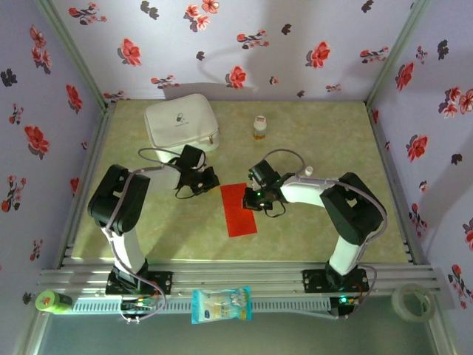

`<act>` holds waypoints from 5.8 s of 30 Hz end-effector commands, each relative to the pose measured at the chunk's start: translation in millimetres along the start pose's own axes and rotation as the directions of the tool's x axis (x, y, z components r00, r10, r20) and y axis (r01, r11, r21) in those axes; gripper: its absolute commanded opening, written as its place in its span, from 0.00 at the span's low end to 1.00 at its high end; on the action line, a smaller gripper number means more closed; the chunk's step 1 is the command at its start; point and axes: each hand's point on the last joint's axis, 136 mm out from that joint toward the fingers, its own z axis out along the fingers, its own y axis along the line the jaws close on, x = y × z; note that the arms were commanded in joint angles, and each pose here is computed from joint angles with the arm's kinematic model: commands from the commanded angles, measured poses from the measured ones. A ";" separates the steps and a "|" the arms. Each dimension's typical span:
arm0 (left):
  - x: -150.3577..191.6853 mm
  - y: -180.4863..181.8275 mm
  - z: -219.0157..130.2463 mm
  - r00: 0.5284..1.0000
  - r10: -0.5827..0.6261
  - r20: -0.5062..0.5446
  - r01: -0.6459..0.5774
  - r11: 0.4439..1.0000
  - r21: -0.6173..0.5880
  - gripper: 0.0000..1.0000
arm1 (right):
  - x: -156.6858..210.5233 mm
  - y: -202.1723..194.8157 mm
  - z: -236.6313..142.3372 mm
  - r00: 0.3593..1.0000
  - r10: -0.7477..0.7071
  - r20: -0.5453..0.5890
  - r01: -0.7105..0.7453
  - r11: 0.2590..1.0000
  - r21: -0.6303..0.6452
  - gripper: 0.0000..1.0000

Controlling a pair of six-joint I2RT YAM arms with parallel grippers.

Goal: Fold a paper plane with a square sheet of paper (pick it up from the middle)
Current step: First fold the square sheet of paper in half at the center of the table, then fold the triangle a second time at the center of the table.

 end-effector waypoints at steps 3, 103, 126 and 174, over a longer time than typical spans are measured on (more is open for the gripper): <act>-0.6 -25.4 -35.3 0.996 0.051 0.072 -0.053 0.998 0.025 0.08 | 46.5 -56.6 11.8 0.986 0.101 -0.129 -0.074 0.977 0.202 0.00; 43.7 -64.9 -31.4 0.998 0.059 0.022 -0.063 0.964 0.259 0.14 | 19.4 -4.8 -69.4 0.966 0.190 0.176 -0.178 0.981 -0.082 0.23; 53.0 2.6 26.5 0.997 -0.034 -0.074 0.045 0.985 0.164 0.13 | 54.2 -14.5 -43.7 0.959 0.282 0.038 -0.276 0.954 -0.117 0.43; 44.2 -33.3 30.5 0.990 0.091 -0.105 -0.065 0.971 0.229 0.13 | 13.0 13.4 -30.7 0.959 0.280 0.032 -0.253 0.905 -0.342 0.39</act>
